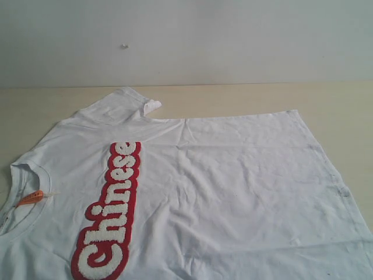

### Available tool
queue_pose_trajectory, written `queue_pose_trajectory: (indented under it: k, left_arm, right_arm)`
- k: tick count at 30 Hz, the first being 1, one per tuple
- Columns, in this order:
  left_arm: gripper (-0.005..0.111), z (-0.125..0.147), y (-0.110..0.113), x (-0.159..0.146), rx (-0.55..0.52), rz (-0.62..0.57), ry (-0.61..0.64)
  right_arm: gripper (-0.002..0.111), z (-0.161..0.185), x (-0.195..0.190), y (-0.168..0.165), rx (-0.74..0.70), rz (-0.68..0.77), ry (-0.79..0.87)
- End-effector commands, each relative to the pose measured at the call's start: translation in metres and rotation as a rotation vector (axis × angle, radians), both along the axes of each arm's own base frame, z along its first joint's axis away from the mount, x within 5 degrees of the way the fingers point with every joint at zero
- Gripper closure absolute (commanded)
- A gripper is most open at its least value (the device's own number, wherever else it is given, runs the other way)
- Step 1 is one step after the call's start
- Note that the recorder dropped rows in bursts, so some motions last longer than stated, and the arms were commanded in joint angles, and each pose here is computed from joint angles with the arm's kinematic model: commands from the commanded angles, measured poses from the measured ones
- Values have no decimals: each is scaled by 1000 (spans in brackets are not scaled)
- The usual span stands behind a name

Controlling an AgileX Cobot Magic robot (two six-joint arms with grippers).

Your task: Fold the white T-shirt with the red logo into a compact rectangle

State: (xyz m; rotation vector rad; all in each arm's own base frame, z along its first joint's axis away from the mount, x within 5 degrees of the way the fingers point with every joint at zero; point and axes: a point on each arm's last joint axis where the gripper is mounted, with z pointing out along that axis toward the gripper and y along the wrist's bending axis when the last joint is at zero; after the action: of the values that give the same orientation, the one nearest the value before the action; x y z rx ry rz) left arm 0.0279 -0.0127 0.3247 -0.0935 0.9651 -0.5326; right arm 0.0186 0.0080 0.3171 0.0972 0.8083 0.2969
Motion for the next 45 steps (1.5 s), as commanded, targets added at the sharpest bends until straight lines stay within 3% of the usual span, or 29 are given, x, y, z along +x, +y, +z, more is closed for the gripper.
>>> queue_pose_trajectory:
  k: [1, 5, 8, 13, 19, 20, 26, 28, 30, 33, 37, 40, 42, 43, 44, 45]
  left_arm:
    - [107, 47, 1, 5, 107, 85, 49]
    - [107, 76, 4, 27, 208, 180, 127]
    - [107, 81, 8, 54, 209, 218, 258]
    - [107, 50, 14, 109, 256, 286, 583]
    - [107, 8, 8, 171, 462, 288, 881]
    - [107, -3, -1, 191, 583, 254, 950]
    - [107, -24, -29, 237, 840, 51, 1139]
    - [107, -32, -45, 253, 957, -167, 1211]
    - [107, -49, -63, 260, 1158, -507, 1249]
    - [107, -75, -65, 259, 1459, -753, 1204]
    - [106, -101, -56, 258, 1693, -804, 1170]
    - [93, -116, -47, 256, 1814, -778, 1189]
    - [58, -127, -39, 257, 1930, -722, 1170]
    - [26, -132, -36, 259, 1975, -665, 1138]
    - [10, -134, -36, 259, 1962, -642, 1139]
    - [2, -135, -36, 259, 1938, -625, 1153]
  right_arm:
    - [108, 32, -2, -1, -18, -35, 67]
    - [108, 58, 6, -5, -37, -101, 171]
    - [108, 70, 20, -9, -53, -151, 277]
    - [108, 74, 56, -20, -70, -242, 528]
    - [108, 60, 121, -32, -153, -294, 870]
    - [108, 53, 145, -33, -202, -279, 986]
    - [108, 31, 207, -27, -346, -93, 1283]
    - [108, 21, 233, -21, -433, 49, 1387]
    - [107, 10, 251, -16, -590, 179, 1459]
    - [94, -6, 256, -13, -827, 305, 1531]
    - [76, -21, 250, -18, -1117, 384, 1601]
    - [57, -33, 246, -26, -1217, 368, 1678]
    - [41, -47, 243, -28, -1292, 396, 1700]
    - [35, -54, 242, -28, -1312, 408, 1700]
    - [34, -56, 242, -28, -1316, 409, 1697]
    - [34, -57, 242, -28, -1315, 409, 1697]
